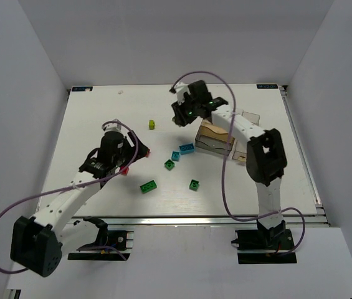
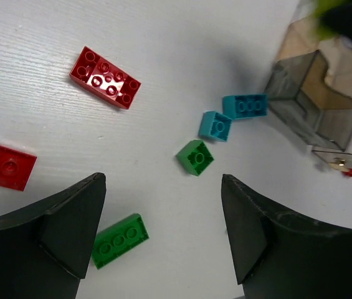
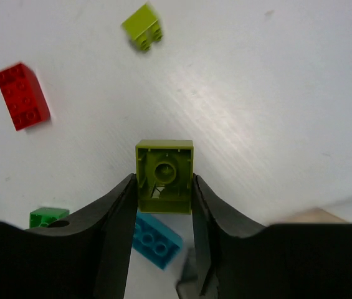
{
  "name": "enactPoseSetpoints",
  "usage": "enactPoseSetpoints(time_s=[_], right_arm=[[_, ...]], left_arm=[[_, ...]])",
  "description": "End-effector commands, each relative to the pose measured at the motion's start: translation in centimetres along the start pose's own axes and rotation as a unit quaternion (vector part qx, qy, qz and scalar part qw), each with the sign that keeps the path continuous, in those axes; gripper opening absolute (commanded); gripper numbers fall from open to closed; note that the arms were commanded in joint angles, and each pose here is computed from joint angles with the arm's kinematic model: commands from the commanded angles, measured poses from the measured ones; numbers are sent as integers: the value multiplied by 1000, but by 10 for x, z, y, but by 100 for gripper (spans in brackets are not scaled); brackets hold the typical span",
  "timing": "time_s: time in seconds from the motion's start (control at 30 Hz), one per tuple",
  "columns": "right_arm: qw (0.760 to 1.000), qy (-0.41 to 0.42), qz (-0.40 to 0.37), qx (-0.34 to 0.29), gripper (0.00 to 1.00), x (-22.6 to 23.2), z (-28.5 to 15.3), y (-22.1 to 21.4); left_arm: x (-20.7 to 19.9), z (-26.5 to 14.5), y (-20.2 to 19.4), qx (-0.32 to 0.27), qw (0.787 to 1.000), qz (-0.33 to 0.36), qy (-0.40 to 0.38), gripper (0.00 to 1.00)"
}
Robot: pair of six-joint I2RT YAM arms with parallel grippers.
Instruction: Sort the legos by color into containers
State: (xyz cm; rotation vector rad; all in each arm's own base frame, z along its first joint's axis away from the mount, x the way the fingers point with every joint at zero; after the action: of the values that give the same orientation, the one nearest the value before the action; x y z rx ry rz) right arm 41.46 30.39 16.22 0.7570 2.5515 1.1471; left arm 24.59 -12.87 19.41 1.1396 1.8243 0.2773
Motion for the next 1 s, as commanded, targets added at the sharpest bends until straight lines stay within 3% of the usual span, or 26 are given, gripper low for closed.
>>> enactPoseSetpoints(time_s=[0.0,0.3,0.63,0.83,0.9,0.93,0.97], right_arm=[[993,-69,24,-90,0,-40,-80,48],[976,-172,106,-76,0,-117,-123,-5],[981,-171,80,-47,2,-173,-113,-36],[986,-148,73,-29,16,-178,-89,-49],[987,-145,73,-21,34,-179,-82,-54],[986,-147,71,-21,50,-181,-81,-54],[987,-146,70,-14,56,-183,-77,-59]], left_arm=[[-12,22,7,1,999,34,-18,84],[-29,62,13,21,998,57,-33,84],[-46,98,12,68,993,77,-54,84],[-46,114,9,84,992,84,-50,85],[-45,122,7,88,991,87,-44,85],[-49,124,12,81,992,89,-46,85],[-50,127,13,81,991,94,-45,86]])
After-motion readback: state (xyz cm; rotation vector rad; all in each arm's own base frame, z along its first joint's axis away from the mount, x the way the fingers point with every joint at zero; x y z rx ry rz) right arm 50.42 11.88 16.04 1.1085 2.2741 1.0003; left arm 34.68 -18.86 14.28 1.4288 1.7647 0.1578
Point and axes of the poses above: each gripper's point midway between its finger pads, its own z axis out along the fingers, its own x axis along the line the jaws close on, y = z × x, the point moved 6 cm from there along -z, back along the fingers, and after that the axes turned 5 degrees about -z, right-handed, at the moved point
